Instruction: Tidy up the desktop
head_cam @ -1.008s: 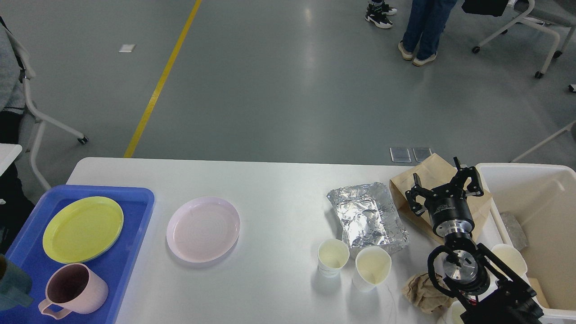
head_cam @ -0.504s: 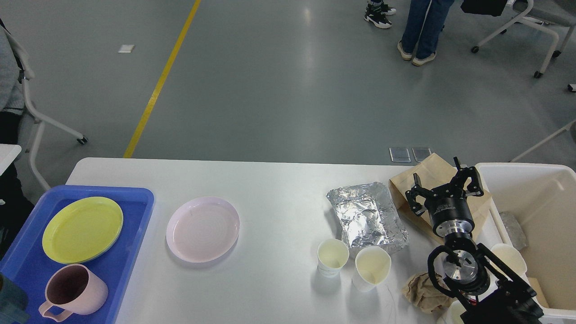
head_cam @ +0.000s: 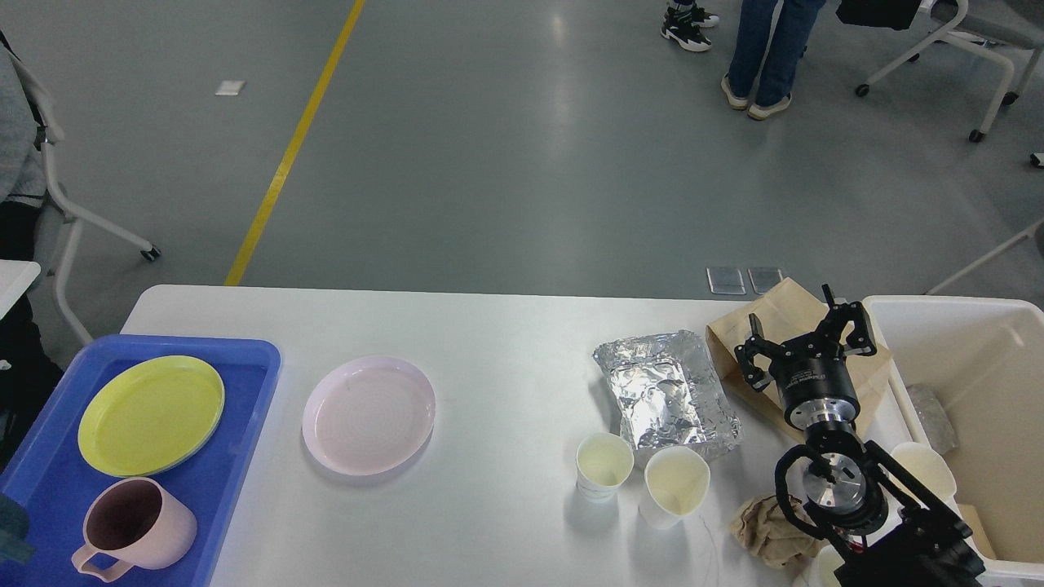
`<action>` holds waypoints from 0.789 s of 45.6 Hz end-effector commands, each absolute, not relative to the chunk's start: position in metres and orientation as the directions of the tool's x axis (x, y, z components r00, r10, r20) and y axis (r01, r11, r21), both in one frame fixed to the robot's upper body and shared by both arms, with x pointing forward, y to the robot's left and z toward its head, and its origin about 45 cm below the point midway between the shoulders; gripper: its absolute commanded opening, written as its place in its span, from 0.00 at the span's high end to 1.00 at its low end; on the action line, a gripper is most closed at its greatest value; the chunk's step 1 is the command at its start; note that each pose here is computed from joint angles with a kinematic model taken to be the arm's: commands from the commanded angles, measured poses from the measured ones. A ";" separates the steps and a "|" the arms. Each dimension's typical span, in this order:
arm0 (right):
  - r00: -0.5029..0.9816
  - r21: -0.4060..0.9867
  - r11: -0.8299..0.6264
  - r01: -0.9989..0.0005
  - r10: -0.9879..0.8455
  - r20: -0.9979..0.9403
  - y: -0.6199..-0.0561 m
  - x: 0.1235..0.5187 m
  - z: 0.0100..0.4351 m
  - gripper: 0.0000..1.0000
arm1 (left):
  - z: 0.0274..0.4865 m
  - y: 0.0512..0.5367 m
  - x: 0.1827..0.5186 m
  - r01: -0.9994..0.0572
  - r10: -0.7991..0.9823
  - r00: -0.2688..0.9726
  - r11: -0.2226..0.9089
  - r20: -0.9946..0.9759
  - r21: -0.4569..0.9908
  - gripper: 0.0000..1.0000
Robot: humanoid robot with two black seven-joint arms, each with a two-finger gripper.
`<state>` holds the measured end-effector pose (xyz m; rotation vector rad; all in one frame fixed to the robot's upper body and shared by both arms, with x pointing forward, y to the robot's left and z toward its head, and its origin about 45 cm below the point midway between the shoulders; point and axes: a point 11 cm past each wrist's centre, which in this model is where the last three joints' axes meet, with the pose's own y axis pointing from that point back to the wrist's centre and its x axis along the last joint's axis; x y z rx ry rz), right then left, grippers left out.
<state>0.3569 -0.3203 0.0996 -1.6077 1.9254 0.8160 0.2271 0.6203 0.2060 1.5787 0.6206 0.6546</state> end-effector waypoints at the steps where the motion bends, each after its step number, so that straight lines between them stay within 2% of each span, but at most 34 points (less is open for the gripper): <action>1: -0.179 0.129 0.124 -0.984 -0.685 -0.706 -0.320 0.357 0.100 0.00 | 0.200 0.611 0.235 0.009 0.709 0.703 -0.078 0.049 0.997 0.94; 8: -0.179 0.129 0.124 -0.984 -0.685 -0.706 -0.320 0.357 0.100 0.00 | 0.186 0.606 0.228 0.015 0.716 0.698 -0.042 0.019 0.999 0.92; 11: -0.179 0.129 0.124 -0.984 -0.685 -0.706 -0.320 0.357 0.100 0.00 | 0.186 0.606 0.228 0.009 0.719 0.695 -0.038 0.021 0.999 0.85; 16: -0.179 0.129 0.124 -0.984 -0.685 -0.706 -0.320 0.357 0.100 0.00 | 0.187 0.609 0.229 -0.014 0.724 0.688 -0.049 0.045 0.999 0.66; 20: -0.179 0.130 0.123 -0.984 -0.685 -0.706 -0.320 0.357 0.100 0.00 | 0.187 0.614 0.235 -0.068 0.725 0.680 -0.091 0.113 0.993 0.34; 23: -0.179 0.129 0.124 -0.984 -0.685 -0.706 -0.320 0.357 0.100 0.00 | 0.187 0.616 0.234 -0.075 0.723 0.678 -0.105 0.128 0.992 0.21; 28: -0.179 0.129 0.124 -0.984 -0.685 -0.706 -0.320 0.357 0.100 0.00 | 0.188 0.617 0.234 -0.081 0.726 0.675 -0.101 0.129 0.992 0.11; 36: -0.179 0.129 0.124 -0.984 -0.685 -0.706 -0.320 0.357 0.100 0.00 | 0.187 0.616 0.231 -0.074 0.728 0.675 -0.093 0.118 0.993 0.09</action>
